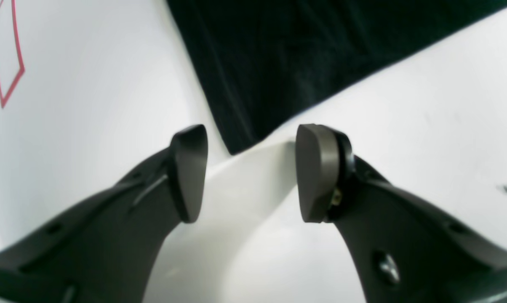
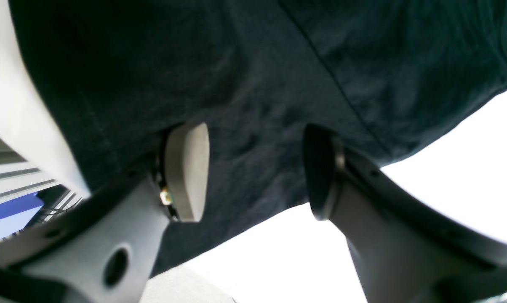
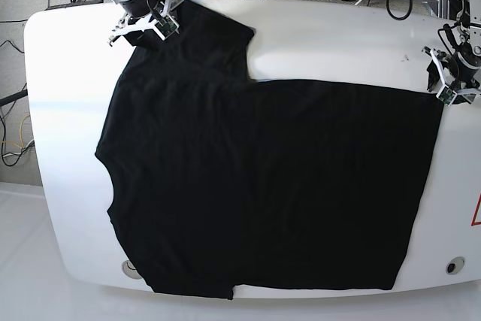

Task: Fold the T-shirt properly
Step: 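Lift the shirt corner with left gripper, right gripper grasps sleeve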

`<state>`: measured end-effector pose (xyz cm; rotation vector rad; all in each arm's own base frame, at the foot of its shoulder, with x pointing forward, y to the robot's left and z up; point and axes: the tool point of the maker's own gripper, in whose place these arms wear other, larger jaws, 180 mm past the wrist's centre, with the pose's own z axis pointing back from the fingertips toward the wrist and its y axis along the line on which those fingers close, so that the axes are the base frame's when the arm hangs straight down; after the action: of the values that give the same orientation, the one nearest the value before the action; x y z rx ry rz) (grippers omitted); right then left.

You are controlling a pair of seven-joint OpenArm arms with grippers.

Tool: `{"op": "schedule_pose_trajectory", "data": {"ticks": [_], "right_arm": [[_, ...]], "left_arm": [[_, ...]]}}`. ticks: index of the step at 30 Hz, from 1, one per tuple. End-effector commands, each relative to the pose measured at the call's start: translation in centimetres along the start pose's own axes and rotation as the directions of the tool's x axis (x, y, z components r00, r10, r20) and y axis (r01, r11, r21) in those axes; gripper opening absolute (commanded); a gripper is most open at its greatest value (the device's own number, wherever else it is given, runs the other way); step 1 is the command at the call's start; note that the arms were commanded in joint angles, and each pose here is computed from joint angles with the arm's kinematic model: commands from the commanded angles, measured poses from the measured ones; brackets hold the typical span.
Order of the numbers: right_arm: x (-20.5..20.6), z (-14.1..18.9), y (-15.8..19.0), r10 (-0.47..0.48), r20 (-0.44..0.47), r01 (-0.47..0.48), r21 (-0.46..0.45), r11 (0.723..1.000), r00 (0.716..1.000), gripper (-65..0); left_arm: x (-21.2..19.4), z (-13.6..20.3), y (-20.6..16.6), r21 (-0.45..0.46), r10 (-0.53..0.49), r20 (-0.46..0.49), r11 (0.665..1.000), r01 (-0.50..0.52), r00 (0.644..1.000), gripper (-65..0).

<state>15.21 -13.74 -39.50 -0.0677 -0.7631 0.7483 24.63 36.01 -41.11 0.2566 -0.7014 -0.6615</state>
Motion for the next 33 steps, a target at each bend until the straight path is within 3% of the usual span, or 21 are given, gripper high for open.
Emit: {"op": "schedule_pose_trajectory", "data": {"ticks": [1,5,7,15,17,33], "right_arm": [[0.7,0.2,-0.4,0.004,0.030,-0.004,-0.012,1.000,1.000,-30.4],[0.8,0.2,-0.5,0.005,0.032,-0.005,-0.014,1.000,0.999,-30.3],[0.7,0.2,-0.5,0.004,0.031,-0.004,-0.014,1.000,1.000,-30.1],[0.8,0.2,-0.6,0.007,0.034,-0.006,-0.016,1.000,0.999,-30.1],[0.5,0.3,-0.4,0.009,0.025,-0.009,-0.012,1.000,1.000,-30.1],[0.4,0.3,-0.2,0.010,0.021,-0.010,-0.006,1.000,1.000,-30.2]], "left_arm": [[-0.3,0.1,-0.4,-0.022,-0.027,-0.030,0.999,0.027,0.999,-33.6],[1.2,0.2,-0.6,-0.014,-0.027,0.004,1.000,0.027,1.000,-34.1],[4.2,1.2,-1.1,-0.001,0.056,0.105,0.998,-0.056,0.993,-33.2],[9.7,3.4,-1.5,-0.022,0.226,0.285,0.973,-0.230,0.931,-32.6],[9.8,3.5,-2.3,-0.063,0.272,0.286,0.962,-0.265,0.919,-32.6],[6.1,2.4,-1.2,-0.053,0.309,0.213,0.951,-0.305,0.927,-32.7]]}}
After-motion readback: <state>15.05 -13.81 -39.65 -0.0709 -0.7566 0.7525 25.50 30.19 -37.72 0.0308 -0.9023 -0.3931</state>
